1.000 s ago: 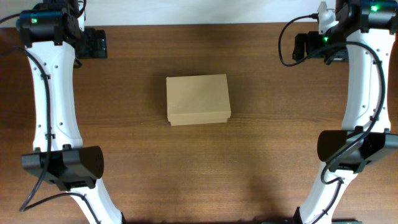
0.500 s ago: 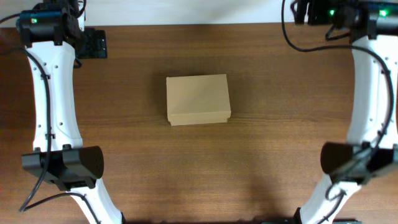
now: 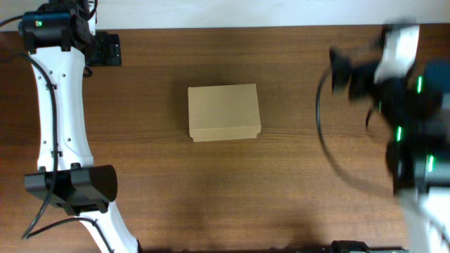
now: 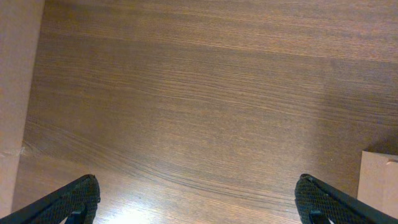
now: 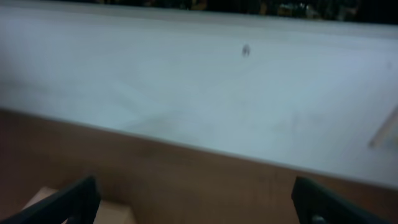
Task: Pack container
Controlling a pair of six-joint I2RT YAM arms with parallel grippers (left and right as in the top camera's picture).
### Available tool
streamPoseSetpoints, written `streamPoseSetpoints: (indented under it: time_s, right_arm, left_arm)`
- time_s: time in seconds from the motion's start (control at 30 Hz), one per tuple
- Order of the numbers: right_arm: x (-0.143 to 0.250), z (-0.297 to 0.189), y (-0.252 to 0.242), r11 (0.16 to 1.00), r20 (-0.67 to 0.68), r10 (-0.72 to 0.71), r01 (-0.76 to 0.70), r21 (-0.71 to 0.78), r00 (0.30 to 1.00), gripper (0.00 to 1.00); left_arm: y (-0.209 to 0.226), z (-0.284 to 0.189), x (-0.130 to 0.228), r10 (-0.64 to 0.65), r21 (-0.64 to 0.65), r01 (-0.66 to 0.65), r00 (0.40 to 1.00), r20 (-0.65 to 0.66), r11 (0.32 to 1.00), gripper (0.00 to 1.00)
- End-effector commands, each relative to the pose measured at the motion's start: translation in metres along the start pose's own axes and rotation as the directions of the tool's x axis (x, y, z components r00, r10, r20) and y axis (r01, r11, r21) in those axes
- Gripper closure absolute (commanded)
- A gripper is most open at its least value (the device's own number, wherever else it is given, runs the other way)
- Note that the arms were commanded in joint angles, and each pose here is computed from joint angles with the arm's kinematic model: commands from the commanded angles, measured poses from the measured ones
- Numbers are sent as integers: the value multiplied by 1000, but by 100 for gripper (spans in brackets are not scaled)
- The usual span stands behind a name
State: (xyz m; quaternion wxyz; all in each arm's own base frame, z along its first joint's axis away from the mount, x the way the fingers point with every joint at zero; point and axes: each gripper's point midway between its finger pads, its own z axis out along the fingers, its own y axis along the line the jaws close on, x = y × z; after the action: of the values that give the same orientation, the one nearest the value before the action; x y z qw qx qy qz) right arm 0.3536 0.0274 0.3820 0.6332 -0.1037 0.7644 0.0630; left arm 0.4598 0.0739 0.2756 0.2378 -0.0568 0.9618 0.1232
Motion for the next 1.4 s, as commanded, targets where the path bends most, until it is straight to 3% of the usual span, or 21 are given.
streamPoseSetpoints:
  time_s: [0.0, 0.33, 0.8, 1.37]
  right_arm:
    - [32, -35, 15, 1000, 18, -10, 10, -5, 1000, 1]
    - [106, -107, 40, 998, 164, -55, 51, 31, 985, 1]
    - [101, -119, 43, 986, 494, -166, 134, 99, 854, 1]
    - [147, -94, 36, 986, 482, -162, 119, 119, 861, 1]
  left_arm:
    - [2, -7, -3, -7, 6, 7, 1000, 20, 1000, 0]
    - [2, -7, -3, -7, 6, 7, 1000, 20, 1000, 0]
    - [2, -7, -3, -7, 6, 7, 1000, 20, 1000, 0]
    - [2, -7, -3, -7, 6, 7, 1000, 20, 1000, 0]
